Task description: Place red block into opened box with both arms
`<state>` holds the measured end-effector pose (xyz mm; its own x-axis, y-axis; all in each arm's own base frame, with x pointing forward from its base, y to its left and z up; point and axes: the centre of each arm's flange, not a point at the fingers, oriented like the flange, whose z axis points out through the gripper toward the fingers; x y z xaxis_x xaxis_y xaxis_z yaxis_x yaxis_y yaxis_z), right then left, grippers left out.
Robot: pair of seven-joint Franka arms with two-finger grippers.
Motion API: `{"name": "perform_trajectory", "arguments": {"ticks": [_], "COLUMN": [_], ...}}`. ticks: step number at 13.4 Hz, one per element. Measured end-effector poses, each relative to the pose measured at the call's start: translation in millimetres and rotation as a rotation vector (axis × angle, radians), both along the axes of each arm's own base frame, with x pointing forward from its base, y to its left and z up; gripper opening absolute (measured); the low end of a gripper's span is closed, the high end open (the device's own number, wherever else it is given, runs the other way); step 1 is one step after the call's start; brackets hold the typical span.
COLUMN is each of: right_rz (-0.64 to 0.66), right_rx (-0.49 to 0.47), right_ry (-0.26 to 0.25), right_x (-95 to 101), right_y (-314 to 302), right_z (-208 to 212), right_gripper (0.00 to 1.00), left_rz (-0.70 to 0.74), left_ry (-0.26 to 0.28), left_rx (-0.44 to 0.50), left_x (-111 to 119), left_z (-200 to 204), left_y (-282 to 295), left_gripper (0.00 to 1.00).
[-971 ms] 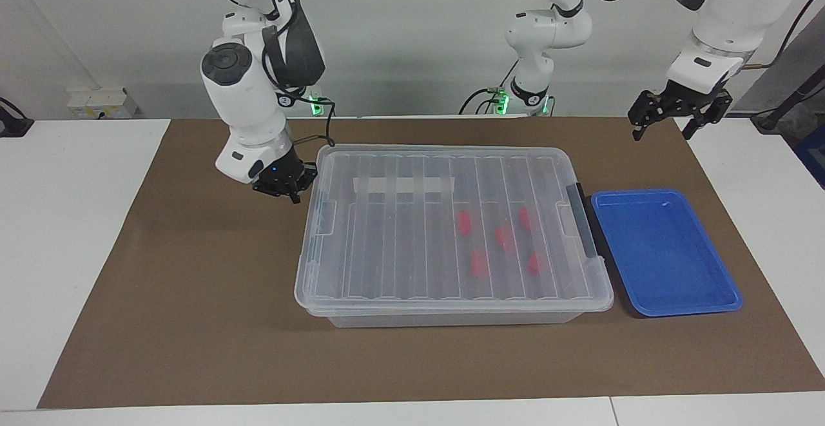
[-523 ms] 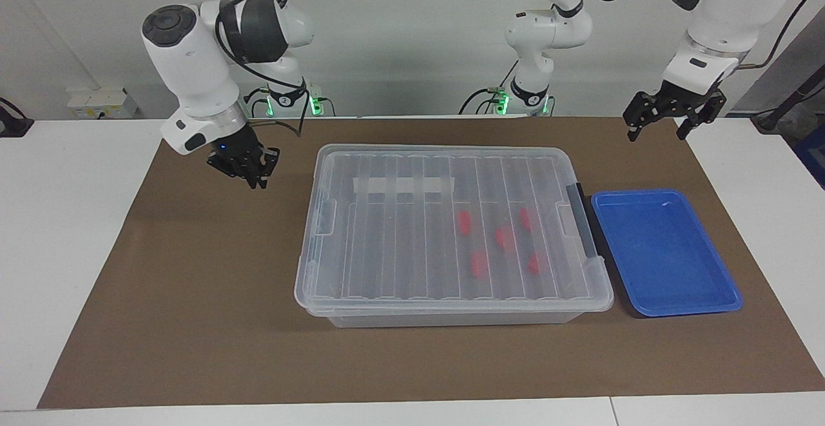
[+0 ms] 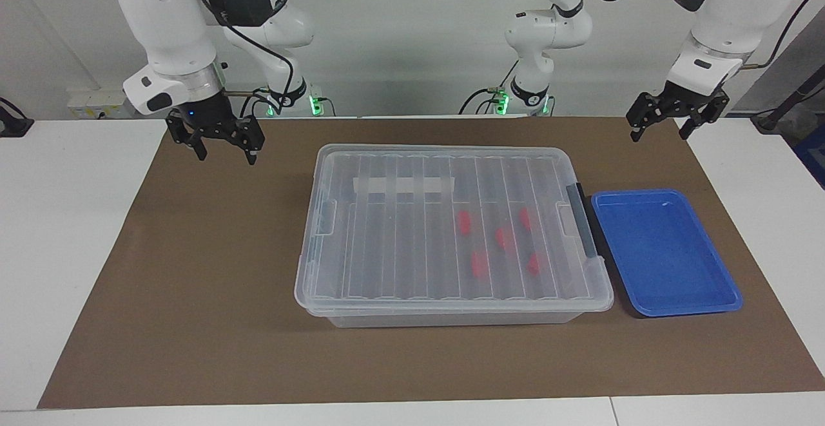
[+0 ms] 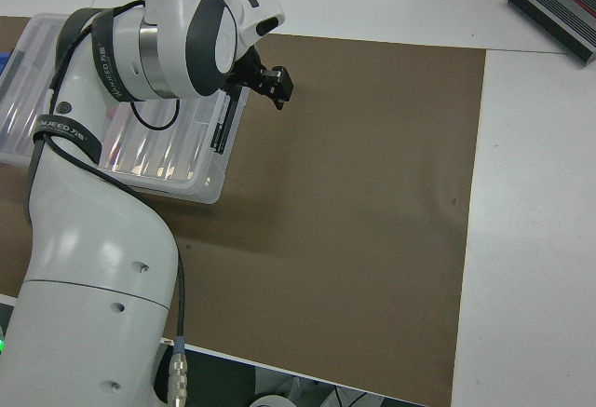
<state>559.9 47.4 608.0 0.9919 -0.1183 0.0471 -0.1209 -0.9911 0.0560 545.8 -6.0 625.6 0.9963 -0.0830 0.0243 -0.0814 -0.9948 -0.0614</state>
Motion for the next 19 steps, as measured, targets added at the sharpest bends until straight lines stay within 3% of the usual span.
{"name": "perform_trajectory", "arguments": {"ticks": [5, 11, 19], "right_rz": [-0.015, -0.031, -0.043], "right_rx": [0.011, 0.014, 0.014], "right_ry": [0.04, 0.085, 0.102], "right_x": [-10.6, -12.1, -12.5], "right_y": [-3, -10, -15], "right_z": [37, 30, 23], "right_gripper": [1.0, 1.0, 1.0], "left_rz": [0.0, 0.001, 0.001], "left_ry": [0.001, 0.001, 0.002], "left_rx": [0.0, 0.0, 0.0], "left_x": [0, 0, 0], "left_z": [0, -1, -1], "left_y": [0, 0, 0], "left_gripper": [1.0, 1.0, 1.0]}}
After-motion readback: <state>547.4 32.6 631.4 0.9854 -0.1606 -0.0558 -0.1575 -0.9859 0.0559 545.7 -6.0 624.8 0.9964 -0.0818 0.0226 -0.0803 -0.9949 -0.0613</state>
